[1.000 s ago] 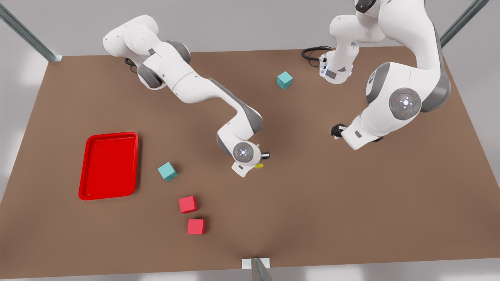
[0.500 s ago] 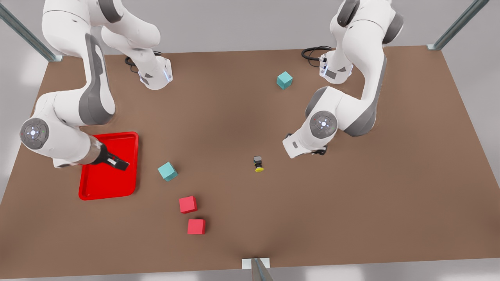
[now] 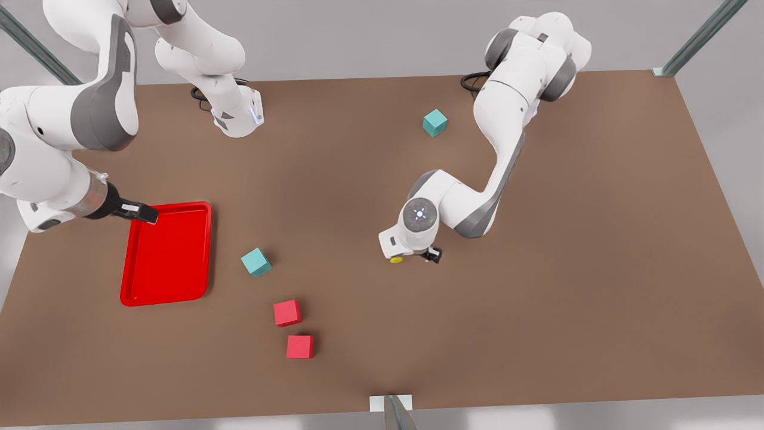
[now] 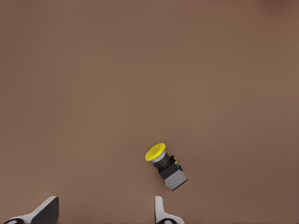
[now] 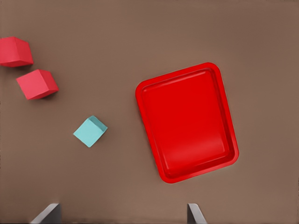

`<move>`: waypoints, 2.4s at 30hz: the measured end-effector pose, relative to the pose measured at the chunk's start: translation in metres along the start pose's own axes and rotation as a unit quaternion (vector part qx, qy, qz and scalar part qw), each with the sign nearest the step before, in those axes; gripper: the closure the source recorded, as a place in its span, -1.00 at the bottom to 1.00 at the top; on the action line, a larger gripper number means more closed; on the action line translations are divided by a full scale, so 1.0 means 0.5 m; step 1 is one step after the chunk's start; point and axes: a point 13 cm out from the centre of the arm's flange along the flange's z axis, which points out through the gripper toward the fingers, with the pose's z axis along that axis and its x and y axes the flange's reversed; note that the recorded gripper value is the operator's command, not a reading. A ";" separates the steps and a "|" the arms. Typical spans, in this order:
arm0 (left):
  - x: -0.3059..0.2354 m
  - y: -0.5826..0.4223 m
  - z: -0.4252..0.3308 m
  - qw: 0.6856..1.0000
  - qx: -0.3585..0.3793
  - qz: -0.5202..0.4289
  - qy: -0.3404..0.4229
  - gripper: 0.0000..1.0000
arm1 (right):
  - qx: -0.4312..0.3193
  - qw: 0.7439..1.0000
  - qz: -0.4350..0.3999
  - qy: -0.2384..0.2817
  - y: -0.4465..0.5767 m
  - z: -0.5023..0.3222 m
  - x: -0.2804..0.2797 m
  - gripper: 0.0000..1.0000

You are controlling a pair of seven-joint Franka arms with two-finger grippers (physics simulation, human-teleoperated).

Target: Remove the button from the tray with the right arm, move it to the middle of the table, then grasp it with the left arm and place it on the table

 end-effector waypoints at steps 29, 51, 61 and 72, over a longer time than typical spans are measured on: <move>0.039 -0.152 0.204 0.971 -0.009 -0.239 0.029 -1.00 | 0.004 0.997 -0.081 0.009 -0.010 0.007 0.004 -1.00; 0.022 -0.150 0.292 0.944 -0.021 -0.329 0.004 -1.00 | 0.025 0.995 -0.097 0.014 -0.023 0.028 -0.008 -1.00; 0.026 -0.159 0.300 0.939 -0.016 -0.342 0.002 -0.99 | 0.030 0.994 -0.101 0.014 -0.021 0.082 -0.057 -1.00; 0.029 -0.163 0.299 0.936 -0.015 -0.352 0.003 -0.32 | 0.030 0.995 -0.100 0.001 -0.028 0.077 -0.069 -1.00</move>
